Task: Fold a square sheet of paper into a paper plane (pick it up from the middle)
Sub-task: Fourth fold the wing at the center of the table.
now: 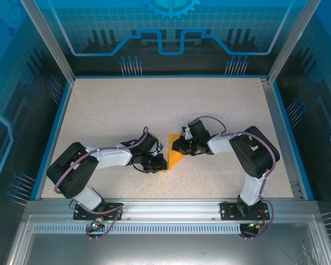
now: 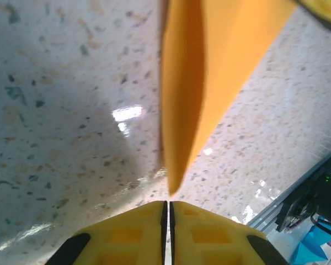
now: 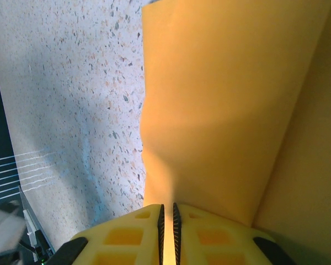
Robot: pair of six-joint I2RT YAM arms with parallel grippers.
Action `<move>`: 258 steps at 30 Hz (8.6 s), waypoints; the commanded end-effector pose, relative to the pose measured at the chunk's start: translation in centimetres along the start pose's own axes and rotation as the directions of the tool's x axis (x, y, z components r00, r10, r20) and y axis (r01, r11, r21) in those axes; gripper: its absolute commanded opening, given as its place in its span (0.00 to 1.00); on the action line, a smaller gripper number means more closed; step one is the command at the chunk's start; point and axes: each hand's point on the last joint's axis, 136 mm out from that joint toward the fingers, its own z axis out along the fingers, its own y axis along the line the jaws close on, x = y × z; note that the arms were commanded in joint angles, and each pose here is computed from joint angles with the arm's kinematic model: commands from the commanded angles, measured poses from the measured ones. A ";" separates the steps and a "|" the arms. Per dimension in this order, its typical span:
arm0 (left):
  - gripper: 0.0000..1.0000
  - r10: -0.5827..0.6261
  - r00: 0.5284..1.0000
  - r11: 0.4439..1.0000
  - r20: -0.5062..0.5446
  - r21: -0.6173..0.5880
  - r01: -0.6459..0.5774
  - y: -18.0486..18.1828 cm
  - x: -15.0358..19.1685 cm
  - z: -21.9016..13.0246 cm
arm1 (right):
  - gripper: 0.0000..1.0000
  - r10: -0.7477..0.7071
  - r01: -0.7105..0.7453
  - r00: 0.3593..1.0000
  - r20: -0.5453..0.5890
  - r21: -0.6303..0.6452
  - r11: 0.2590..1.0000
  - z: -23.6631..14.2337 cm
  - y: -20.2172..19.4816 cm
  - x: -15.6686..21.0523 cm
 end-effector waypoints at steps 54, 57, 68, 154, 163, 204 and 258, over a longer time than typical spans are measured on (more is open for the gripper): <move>0.13 -0.085 0.982 0.995 0.166 0.065 0.075 -2.2 -2.6 -2.7 | 0.16 0.150 -0.138 0.988 -0.026 0.250 0.958 1.1 -7.8 4.2; 0.13 -0.106 0.980 0.986 0.167 0.144 0.082 -4.4 -4.1 -2.2 | 0.16 0.145 -0.133 0.989 -0.030 0.250 0.959 1.1 -7.7 4.2; 0.12 -0.175 0.977 0.976 0.123 0.156 0.155 -4.6 -5.7 1.2 | 0.16 0.134 -0.122 0.990 -0.036 0.234 0.965 1.1 -7.1 3.7; 0.00 -0.144 0.985 0.908 0.093 -0.383 0.169 9.7 0.0 3.1 | 0.10 0.003 -0.011 0.997 0.075 0.108 0.994 -1.8 -6.2 -11.3; 0.00 -0.113 0.990 0.911 0.083 -0.389 0.137 9.9 0.4 2.7 | 0.11 -0.030 0.024 0.994 0.101 0.055 0.998 -3.6 -4.0 -12.9; 0.00 -0.065 0.995 0.923 0.071 -0.375 0.087 8.8 -0.1 2.2 | 0.06 -0.029 0.017 0.994 0.104 0.122 0.992 -2.6 -6.2 -8.2; 0.00 -0.054 0.996 0.933 0.076 -0.352 0.077 7.7 -0.6 2.1 | 0.04 -0.104 0.104 0.994 -0.023 -0.020 0.994 -1.2 2.0 -1.4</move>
